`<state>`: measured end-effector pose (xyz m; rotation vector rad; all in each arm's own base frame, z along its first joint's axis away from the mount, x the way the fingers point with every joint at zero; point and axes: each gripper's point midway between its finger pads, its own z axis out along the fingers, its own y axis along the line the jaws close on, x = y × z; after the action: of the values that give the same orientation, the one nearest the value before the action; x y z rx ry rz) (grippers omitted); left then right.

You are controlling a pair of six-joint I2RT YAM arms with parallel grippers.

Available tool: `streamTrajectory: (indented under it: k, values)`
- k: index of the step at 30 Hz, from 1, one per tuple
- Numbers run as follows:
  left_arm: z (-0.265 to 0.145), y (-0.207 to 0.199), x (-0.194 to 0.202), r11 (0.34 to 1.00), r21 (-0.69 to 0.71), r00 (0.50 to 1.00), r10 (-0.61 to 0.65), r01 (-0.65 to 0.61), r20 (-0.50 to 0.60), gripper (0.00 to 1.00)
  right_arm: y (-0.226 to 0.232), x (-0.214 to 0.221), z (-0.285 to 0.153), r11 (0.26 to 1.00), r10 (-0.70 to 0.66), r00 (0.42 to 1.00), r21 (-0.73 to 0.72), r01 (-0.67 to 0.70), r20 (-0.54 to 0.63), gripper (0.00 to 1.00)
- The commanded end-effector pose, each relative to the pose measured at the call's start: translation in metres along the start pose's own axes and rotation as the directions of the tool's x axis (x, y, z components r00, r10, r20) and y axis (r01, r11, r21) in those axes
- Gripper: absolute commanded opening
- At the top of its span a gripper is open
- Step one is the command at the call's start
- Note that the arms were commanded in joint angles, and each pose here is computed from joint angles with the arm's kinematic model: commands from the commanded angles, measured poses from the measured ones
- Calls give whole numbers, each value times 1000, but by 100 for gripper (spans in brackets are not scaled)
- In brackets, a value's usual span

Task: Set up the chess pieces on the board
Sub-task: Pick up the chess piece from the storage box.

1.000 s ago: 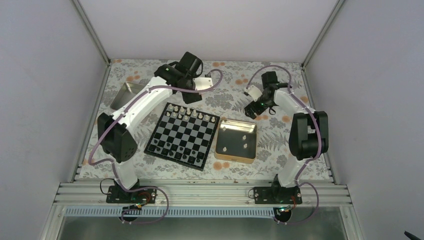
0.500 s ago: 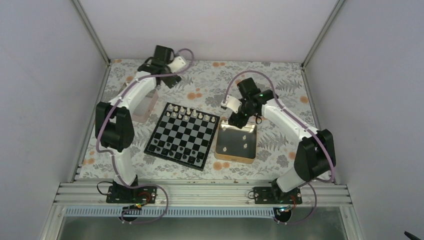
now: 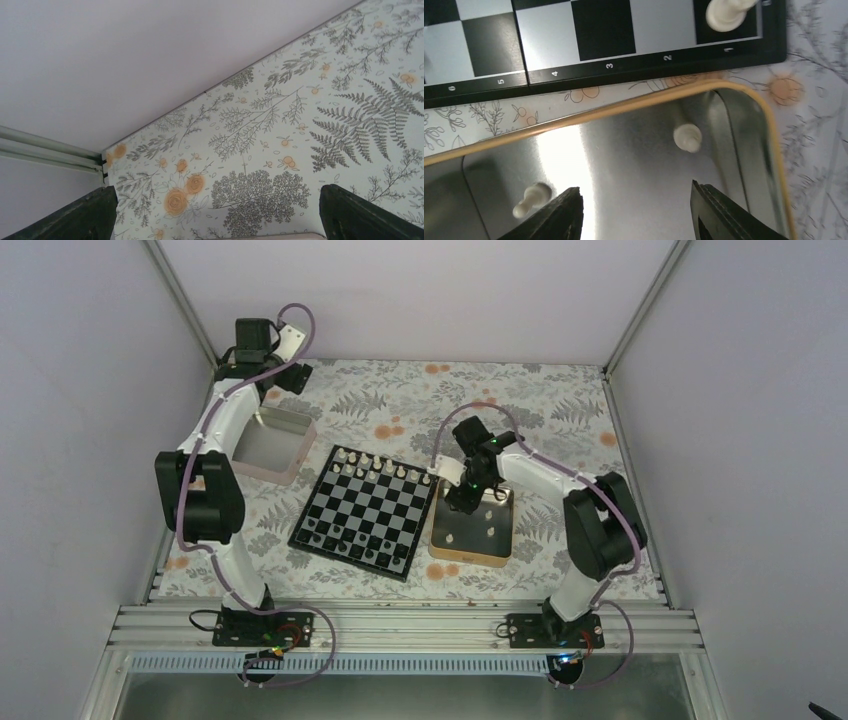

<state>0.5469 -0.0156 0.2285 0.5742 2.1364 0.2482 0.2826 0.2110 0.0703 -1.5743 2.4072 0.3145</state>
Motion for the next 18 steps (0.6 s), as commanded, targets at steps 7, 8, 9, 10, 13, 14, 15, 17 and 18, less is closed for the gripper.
streamTrajectory:
  k: [7, 8, 9, 10, 13, 14, 15, 17, 18]
  values:
    - [-14, 27, 2, 993, 30, 990, -117, 115, 74, 100, -8, -16, 27, 1000, -6, 1000, 21, 6, 9, 53]
    - [-16, 28, 2, 993, 31, 990, -120, 118, 80, 100, -10, -17, 28, 1000, -4, 1000, 23, 4, 7, 53]
    - [-18, 29, 2, 992, 34, 989, -122, 120, 83, 100, -10, -18, 28, 1000, -4, 1000, 25, 4, 6, 53]
    - [-18, 29, 2, 992, 34, 989, -123, 121, 85, 100, -12, -18, 29, 1000, -4, 1000, 29, 4, 4, 53]
    - [-23, 31, 1, 992, 28, 988, -124, 122, 96, 100, -14, -17, 31, 999, -3, 1000, 41, 3, -5, 53]
    - [-26, 31, 0, 992, 27, 987, -123, 121, 103, 100, -15, -17, 31, 999, -2, 1000, 47, 2, -8, 53]
    - [-27, 31, -1, 992, 25, 987, -123, 121, 107, 100, -16, -18, 30, 998, -1, 1000, 56, 2, -4, 53]
    - [-30, 31, -2, 992, 24, 986, -123, 121, 114, 100, -18, -19, 30, 998, -2, 1000, 63, 2, -2, 53]
    - [-31, 31, -2, 992, 23, 986, -123, 121, 116, 100, -19, -20, 31, 998, 0, 1000, 68, 0, -2, 52]
